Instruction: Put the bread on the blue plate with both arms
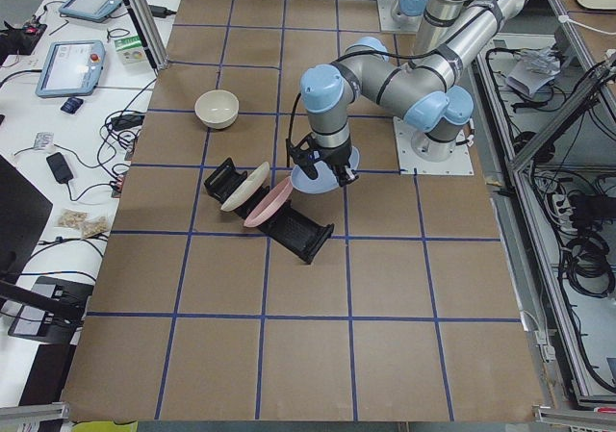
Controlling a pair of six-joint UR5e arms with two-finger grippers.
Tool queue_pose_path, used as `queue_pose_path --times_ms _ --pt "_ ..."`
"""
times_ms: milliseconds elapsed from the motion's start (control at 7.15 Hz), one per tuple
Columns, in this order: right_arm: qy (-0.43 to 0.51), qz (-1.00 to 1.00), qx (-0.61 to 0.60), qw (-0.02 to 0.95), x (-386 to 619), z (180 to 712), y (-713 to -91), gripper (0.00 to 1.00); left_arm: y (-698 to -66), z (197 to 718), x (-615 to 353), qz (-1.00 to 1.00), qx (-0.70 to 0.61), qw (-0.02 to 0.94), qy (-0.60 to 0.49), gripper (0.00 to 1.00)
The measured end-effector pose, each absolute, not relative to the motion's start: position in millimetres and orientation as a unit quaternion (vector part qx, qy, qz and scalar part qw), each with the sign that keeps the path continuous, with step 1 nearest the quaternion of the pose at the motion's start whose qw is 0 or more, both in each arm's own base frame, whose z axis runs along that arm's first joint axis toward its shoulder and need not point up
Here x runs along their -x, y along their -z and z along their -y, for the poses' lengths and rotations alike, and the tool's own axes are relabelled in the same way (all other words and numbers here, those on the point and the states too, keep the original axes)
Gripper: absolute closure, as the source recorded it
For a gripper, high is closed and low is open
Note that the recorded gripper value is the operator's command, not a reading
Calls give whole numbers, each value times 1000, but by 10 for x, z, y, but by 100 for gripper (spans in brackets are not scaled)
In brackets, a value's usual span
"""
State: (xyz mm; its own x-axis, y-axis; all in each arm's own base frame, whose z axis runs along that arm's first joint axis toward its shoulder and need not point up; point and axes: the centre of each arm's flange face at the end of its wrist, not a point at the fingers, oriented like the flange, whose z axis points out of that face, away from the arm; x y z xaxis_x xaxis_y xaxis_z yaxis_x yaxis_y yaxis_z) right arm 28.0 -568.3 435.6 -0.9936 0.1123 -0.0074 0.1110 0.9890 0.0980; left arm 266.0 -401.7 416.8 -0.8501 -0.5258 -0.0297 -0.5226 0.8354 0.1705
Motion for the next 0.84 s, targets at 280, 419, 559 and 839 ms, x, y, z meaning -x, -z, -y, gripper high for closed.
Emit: queue_pose_path --times_ms 280,419,559,839 --pt "-49 -997 -56 7 -286 5672 -4355 100 -3946 4271 -1872 969 -218 82 86 100" --pt "-51 -997 -56 7 -286 5675 -4334 100 -3800 4395 -1410 971 -187 121 87 100" --pt "-51 -997 -56 7 -286 5678 -4325 100 -3637 4528 -901 972 -151 161 78 100" --pt "-48 -997 -56 7 -287 5678 -4352 100 -3292 4769 140 973 -118 196 38 100"
